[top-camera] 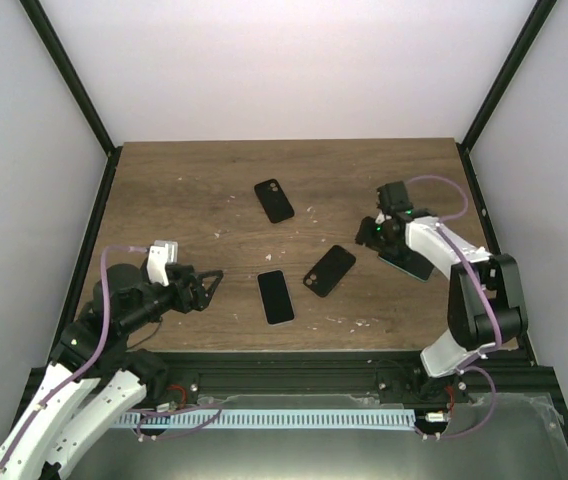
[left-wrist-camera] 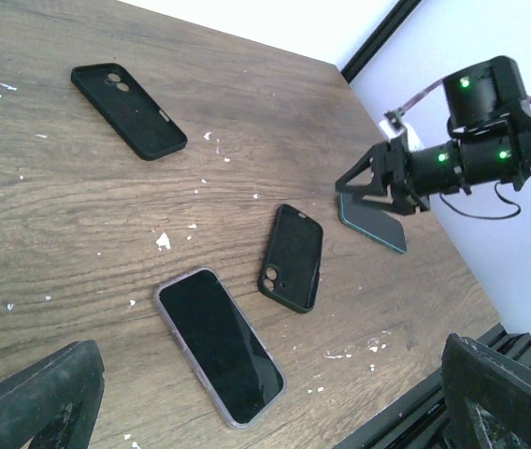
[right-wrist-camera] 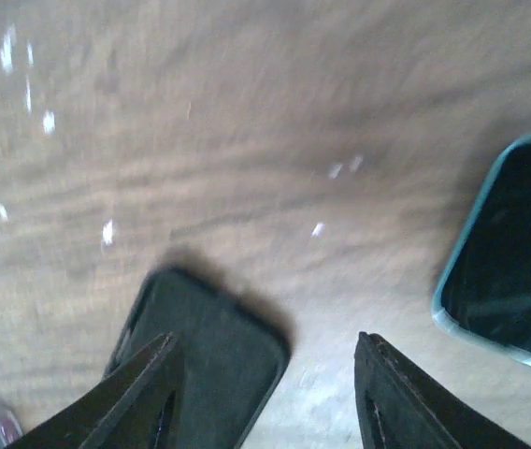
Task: Put the phone into the phone case
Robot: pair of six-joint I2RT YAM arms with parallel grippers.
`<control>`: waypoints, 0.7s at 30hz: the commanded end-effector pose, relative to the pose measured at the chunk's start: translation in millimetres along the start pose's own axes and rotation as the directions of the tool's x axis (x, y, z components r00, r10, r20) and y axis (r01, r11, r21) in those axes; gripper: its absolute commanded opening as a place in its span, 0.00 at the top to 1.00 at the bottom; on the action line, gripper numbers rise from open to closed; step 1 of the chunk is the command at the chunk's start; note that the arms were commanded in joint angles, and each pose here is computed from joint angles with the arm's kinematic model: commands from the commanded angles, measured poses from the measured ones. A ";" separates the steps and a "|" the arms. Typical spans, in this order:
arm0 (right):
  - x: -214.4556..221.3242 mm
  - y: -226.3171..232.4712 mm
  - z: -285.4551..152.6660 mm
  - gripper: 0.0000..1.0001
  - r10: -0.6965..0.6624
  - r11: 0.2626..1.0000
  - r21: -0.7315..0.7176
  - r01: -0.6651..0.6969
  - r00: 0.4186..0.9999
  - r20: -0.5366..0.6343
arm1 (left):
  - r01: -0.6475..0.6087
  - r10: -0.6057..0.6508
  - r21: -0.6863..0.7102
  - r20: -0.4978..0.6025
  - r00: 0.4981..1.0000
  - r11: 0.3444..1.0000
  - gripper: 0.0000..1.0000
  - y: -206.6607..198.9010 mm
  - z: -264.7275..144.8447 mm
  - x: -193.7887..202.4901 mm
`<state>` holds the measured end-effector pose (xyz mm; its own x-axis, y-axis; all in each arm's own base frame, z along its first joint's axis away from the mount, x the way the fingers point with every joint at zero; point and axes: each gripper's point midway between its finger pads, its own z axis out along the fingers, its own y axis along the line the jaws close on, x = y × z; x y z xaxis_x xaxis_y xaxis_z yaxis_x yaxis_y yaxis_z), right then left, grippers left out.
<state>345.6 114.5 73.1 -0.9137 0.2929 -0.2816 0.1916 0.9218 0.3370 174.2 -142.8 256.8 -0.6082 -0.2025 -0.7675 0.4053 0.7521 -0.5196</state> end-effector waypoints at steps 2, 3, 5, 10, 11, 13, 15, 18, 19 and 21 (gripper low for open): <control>-74.8 -15.4 -24.2 0.48 0.031 0.999 0.004 -0.032 0.972 0.234 | -0.015 0.015 0.009 0.022 1.000 1.000 0.00 -2.9 -3.5 -5.0; -82.0 -19.2 -24.6 0.47 0.044 0.999 0.001 -0.046 0.968 0.248 | -0.015 0.015 0.009 0.021 1.000 1.000 0.00 -3.2 -3.3 -5.1; -95.9 -26.3 -24.9 0.47 0.066 0.998 -0.009 -0.067 0.959 0.276 | -0.016 0.016 0.011 0.018 1.000 1.000 0.00 -3.4 -3.2 -4.6; -114.9 -46.7 -9.0 0.45 0.102 0.994 0.018 -0.111 0.954 0.283 | -0.016 0.016 0.011 0.024 1.000 1.000 0.00 -3.5 -4.0 -5.5; -116.9 -50.1 -5.5 0.45 0.105 0.993 0.022 -0.116 0.954 0.281 | -0.015 0.015 0.011 0.022 1.000 1.000 0.00 -3.3 -3.7 -4.9; -119.2 -57.8 2.9 0.45 0.115 0.991 0.032 -0.129 0.955 0.274 | -0.015 0.014 0.011 0.020 1.000 1.000 0.00 -3.3 -3.7 -4.5; -121.0 -64.2 11.4 0.45 0.121 0.989 0.048 -0.138 0.957 0.262 | -0.015 0.015 0.014 0.018 1.000 1.000 0.00 -3.6 -3.0 -4.1; -116.6 -75.9 23.9 0.45 0.138 0.984 0.078 -0.161 0.962 0.236 | -0.018 0.017 0.012 0.014 1.000 1.000 0.00 -3.7 -3.1 -4.2; -114.0 -77.1 27.2 0.45 0.146 0.983 0.076 -0.167 0.963 0.227 | -0.017 0.017 0.010 0.013 1.000 1.000 0.00 -3.4 -3.4 -3.9; -107.1 -76.0 33.7 0.46 0.158 0.983 0.058 -0.172 0.967 0.200 | -0.016 0.015 0.008 0.016 1.000 1.000 0.00 -3.1 -4.3 -4.2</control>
<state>431.8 26.3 45.5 -0.7941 0.4686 -0.3872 0.3634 0.8766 0.3156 174.1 -142.8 256.8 -0.6083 -0.2024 -0.7675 0.4056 0.7519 -0.5197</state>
